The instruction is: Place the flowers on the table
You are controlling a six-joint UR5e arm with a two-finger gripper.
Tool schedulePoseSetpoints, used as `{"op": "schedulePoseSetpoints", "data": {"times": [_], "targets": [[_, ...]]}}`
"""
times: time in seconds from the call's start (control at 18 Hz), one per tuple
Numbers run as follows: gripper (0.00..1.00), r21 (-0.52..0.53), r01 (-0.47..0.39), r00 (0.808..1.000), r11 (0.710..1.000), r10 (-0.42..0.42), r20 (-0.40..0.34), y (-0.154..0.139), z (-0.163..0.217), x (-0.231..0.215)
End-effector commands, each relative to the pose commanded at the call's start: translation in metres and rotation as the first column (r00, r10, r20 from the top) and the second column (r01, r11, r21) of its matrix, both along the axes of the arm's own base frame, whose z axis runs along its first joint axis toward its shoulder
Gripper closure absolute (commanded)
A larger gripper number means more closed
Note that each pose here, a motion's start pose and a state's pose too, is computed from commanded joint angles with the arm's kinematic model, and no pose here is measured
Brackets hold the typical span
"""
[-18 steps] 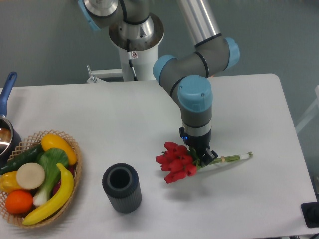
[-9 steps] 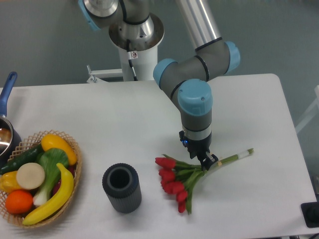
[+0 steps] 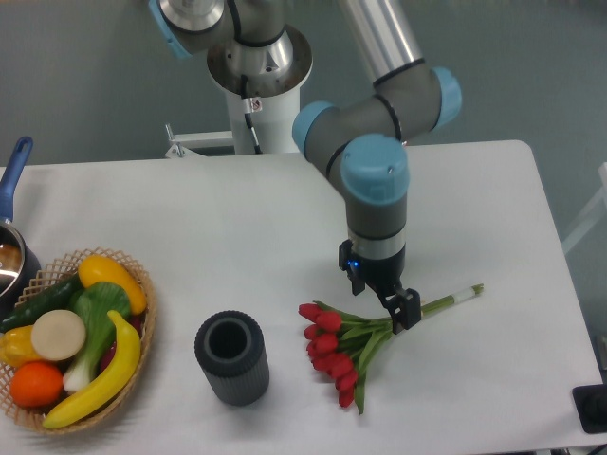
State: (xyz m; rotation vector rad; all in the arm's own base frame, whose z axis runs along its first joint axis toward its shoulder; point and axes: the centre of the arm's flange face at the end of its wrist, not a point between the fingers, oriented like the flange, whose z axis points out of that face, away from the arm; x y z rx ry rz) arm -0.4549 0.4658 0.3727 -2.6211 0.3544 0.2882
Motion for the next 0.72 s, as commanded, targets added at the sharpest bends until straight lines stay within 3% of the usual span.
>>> {"op": "schedulePoseSetpoints", "data": {"times": [0.11, 0.28, 0.5, 0.61, 0.72], "targets": [[0.00, 0.058, -0.014, 1.000, 0.998, 0.016, -0.023, -0.013, 0.031, -0.006], [0.00, 0.100, -0.011, 0.996, 0.995, 0.020, -0.090, -0.008, 0.077, -0.017], [0.00, 0.089, -0.013, 0.996, 0.996, 0.020, -0.083, -0.011, 0.099, -0.020], [0.00, 0.071, 0.014, 0.994, 0.997, -0.006, -0.108, -0.024, 0.110, -0.022], [0.00, 0.022, 0.090, 0.989, 0.996, -0.087, -0.120, -0.038, 0.111, -0.024]]}}
